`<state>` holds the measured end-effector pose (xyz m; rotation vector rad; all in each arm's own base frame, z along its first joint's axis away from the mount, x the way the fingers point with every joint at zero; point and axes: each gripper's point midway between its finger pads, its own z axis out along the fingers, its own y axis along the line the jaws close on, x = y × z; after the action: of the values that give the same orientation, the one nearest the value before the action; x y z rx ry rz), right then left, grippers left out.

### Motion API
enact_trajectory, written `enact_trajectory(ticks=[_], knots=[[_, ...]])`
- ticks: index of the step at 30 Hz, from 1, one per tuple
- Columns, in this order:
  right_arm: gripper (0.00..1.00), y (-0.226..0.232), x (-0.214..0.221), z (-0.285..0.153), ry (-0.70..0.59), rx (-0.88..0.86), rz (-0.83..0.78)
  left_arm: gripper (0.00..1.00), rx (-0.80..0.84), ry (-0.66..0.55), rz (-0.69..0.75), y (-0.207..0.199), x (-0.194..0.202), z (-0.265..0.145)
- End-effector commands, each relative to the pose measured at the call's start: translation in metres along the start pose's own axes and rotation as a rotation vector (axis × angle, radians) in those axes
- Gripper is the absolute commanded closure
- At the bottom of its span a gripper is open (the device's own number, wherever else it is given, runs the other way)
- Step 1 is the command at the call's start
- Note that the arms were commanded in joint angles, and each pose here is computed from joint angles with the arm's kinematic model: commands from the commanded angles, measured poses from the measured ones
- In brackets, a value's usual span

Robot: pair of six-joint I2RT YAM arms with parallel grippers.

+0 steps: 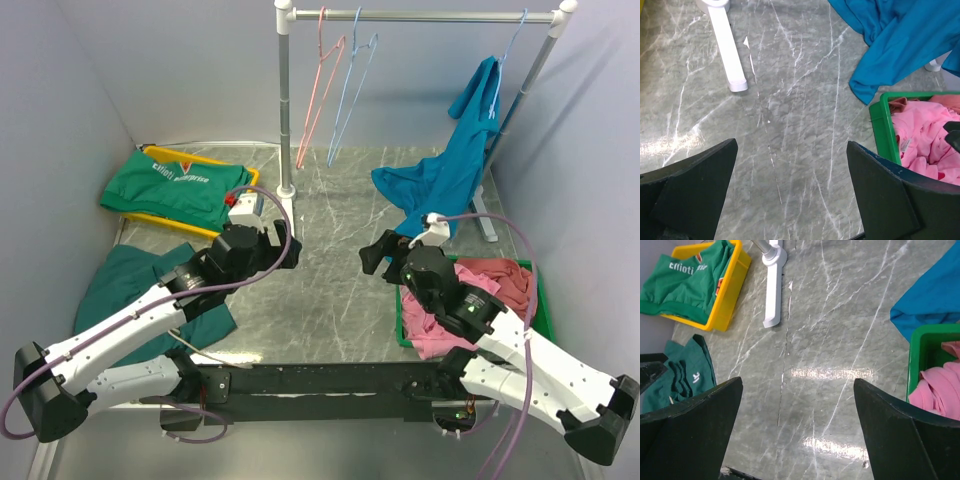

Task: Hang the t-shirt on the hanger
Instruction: Pick up the T-shirt and place it in the bin.

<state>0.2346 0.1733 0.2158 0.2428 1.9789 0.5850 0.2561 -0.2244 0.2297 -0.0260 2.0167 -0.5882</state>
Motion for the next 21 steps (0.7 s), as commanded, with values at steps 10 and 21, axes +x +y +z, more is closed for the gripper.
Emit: enact_trajectory(ticks=[10, 21], knots=[[0.01, -0.079, 0.025, -0.017, -0.049, 0.333, 0.283, 0.04, 0.047, -0.041, -0.024, -0.009, -0.018, -0.015], [0.08, -0.156, 0.059, -0.047, -0.02, 0.689, 0.396, 0.04, 0.073, -0.031, -0.03, -0.014, -0.02, -0.019]])
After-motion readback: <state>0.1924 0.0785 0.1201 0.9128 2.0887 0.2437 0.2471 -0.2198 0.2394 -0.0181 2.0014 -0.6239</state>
